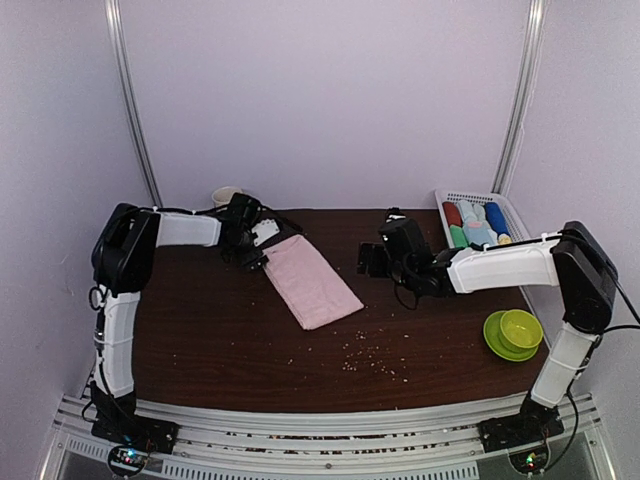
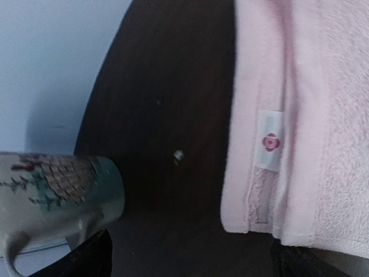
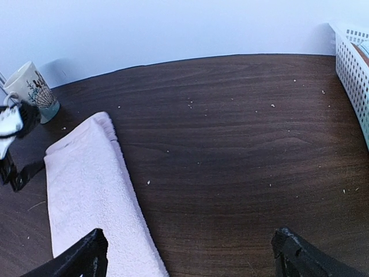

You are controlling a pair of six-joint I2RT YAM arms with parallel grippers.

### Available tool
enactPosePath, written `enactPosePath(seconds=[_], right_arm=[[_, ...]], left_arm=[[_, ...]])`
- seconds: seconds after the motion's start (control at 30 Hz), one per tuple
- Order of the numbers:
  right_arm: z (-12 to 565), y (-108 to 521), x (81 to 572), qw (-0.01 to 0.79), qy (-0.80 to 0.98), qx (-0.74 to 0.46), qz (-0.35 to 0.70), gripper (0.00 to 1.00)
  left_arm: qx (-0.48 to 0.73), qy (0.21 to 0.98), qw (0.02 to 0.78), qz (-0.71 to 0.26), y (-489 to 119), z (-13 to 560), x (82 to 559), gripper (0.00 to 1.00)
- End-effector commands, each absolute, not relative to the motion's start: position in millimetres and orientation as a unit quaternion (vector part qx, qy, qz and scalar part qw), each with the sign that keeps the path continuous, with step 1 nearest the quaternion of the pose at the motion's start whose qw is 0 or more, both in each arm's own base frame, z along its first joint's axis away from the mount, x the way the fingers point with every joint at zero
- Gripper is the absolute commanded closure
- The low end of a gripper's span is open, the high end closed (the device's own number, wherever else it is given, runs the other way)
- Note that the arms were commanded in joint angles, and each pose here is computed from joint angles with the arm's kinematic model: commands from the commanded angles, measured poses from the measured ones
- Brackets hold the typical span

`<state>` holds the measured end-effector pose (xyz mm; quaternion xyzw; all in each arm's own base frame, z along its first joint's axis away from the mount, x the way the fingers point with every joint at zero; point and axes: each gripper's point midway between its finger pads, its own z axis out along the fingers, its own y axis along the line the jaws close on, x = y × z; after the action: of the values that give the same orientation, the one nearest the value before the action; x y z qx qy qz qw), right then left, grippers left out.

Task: Roll the towels
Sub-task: Rotate the towel at the center of the board.

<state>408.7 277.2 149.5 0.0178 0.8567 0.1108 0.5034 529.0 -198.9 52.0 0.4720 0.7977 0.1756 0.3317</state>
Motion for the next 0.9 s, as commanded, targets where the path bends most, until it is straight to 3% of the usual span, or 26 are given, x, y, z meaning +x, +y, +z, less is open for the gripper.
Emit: enactPosePath(seconds=[0.0,0.27,0.43,0.87], right_arm=[[138,274,411,0.496,0.859,0.018,0.125,0.0],[126,320,423,0.463,0.858,-0.03,0.221,0.0],[93,333,432,0.417,0.881,-0.033,0.22,0.03],[35,360,362,0.314,0.895,-0.076,0.307,0.08]], left_arm=[[0.437,0.798,0.387,0.15,-243,102,569,0.02],[0.425,0.784,0.433,0.131,-244,152,549,0.02],[0.479,0.77,0.421,0.014,-266,145,489,0.02],[0.53,0.753,0.382,-0.082,-261,119,401,0.02]])
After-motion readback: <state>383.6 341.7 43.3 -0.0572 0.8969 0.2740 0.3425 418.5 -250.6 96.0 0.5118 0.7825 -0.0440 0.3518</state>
